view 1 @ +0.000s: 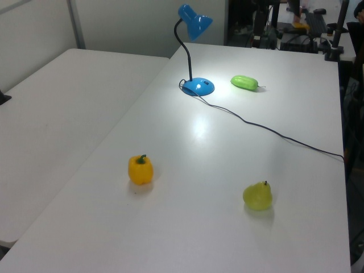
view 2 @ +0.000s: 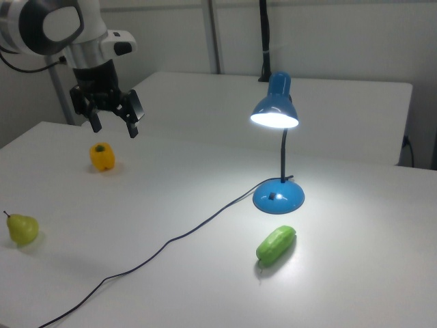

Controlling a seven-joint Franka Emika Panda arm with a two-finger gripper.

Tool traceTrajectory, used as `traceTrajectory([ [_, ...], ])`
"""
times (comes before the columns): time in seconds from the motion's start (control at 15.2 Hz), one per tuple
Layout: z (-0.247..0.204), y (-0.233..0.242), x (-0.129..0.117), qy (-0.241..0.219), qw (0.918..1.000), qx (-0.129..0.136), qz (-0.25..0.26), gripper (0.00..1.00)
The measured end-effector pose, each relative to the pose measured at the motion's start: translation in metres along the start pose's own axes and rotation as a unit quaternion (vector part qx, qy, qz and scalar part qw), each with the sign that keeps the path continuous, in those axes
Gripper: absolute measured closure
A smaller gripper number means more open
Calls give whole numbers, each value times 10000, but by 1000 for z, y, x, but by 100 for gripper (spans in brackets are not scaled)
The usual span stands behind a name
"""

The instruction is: Turn off lamp

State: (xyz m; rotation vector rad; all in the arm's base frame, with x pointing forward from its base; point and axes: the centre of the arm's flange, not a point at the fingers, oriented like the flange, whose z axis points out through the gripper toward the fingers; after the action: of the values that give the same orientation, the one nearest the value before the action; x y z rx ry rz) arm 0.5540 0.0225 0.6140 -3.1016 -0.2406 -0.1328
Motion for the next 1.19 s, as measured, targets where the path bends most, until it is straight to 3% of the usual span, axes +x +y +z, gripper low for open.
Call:
traceTrajectory([
  [1.05, 0, 0, 0, -5, 10000, 1, -69, 3],
  [1.19, 1, 0, 0, -6, 10000, 1, -73, 16],
])
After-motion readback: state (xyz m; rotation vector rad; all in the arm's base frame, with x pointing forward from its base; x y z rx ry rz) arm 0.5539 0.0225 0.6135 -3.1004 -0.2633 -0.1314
